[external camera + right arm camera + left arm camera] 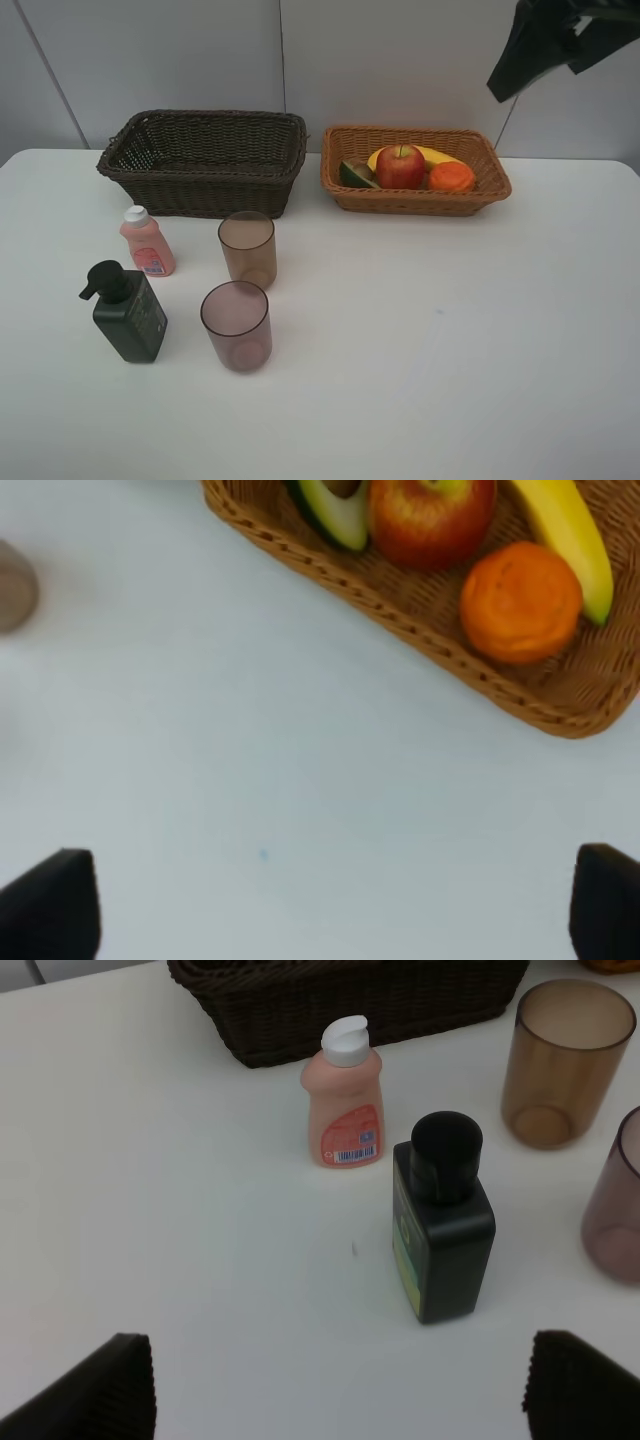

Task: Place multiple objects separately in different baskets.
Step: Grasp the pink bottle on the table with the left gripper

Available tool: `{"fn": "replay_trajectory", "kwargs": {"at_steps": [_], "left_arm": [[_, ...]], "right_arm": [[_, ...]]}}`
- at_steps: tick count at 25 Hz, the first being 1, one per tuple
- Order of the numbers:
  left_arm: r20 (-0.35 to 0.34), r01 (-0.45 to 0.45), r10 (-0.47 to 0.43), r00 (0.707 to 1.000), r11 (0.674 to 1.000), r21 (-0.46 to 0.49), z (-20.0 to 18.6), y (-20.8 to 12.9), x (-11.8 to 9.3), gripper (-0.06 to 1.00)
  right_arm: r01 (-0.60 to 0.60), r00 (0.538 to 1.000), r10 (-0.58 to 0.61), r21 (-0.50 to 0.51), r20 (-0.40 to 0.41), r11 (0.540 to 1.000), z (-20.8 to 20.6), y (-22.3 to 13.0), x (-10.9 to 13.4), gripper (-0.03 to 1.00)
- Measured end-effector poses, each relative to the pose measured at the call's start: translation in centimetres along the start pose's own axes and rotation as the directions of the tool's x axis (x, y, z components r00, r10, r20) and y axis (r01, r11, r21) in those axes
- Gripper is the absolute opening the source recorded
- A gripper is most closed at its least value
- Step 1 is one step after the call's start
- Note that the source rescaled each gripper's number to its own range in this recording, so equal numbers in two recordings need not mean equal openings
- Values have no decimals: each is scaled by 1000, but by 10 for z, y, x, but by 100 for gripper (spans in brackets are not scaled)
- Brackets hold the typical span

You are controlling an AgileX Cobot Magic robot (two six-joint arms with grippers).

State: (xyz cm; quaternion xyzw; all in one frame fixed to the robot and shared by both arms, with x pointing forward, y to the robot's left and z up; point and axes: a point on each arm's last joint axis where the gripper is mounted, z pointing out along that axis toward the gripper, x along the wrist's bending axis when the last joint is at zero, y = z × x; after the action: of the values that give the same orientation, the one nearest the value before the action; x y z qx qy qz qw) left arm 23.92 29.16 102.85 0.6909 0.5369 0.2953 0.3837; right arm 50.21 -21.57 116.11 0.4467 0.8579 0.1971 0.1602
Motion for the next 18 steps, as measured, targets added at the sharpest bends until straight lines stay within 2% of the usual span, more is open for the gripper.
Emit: {"fn": "replay_trajectory", "kwargs": {"at_steps": [6, 14, 18], "left_arm": [[0, 0, 0, 1000, 1000, 0, 0, 0, 0, 98], [0, 0, 0, 1000, 1000, 0, 0, 0, 0, 98], [0, 0, 0, 1000, 1000, 0, 0, 0, 0, 98]], "right_arm": [[-14, 999, 13, -31, -29, 999, -26, -43, 19, 98], [-27, 998, 24, -60, -64, 998, -42, -129, 52, 98], [-25, 998, 20, -89, -55, 996, -43, -174, 66, 98]]}}
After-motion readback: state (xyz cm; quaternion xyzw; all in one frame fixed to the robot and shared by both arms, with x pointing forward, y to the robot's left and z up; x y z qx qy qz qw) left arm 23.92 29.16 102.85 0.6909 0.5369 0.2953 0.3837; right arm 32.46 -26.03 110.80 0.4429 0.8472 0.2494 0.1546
